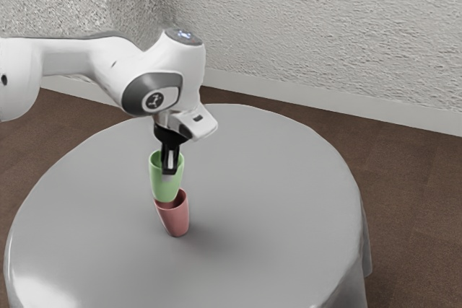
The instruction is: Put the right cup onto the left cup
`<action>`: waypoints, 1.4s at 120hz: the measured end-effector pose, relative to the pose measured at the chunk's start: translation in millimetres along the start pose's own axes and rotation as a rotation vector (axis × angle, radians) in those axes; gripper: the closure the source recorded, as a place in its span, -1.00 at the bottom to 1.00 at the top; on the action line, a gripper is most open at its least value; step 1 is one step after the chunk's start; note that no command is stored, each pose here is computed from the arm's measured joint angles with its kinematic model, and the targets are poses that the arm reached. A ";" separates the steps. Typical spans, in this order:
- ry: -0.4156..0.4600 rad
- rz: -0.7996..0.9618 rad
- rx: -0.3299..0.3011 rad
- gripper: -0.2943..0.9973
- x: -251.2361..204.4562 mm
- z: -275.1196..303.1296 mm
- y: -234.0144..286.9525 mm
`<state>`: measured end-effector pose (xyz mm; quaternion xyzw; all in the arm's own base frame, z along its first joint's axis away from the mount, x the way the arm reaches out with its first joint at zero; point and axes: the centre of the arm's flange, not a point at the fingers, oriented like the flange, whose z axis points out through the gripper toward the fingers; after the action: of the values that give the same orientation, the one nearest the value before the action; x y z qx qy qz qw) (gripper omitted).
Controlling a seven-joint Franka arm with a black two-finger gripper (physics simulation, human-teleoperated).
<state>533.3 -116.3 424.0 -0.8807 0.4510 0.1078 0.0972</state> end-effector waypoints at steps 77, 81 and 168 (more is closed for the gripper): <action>-0.044 -0.009 -0.003 0.67 23.0 18.6 7.8; -0.046 -0.008 -0.004 0.67 24.6 20.2 8.2; 0.157 -0.140 0.027 -0.46 -21.8 -82.1 -71.5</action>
<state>587.6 -80.4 514.0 -0.9144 0.3958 0.0250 0.0808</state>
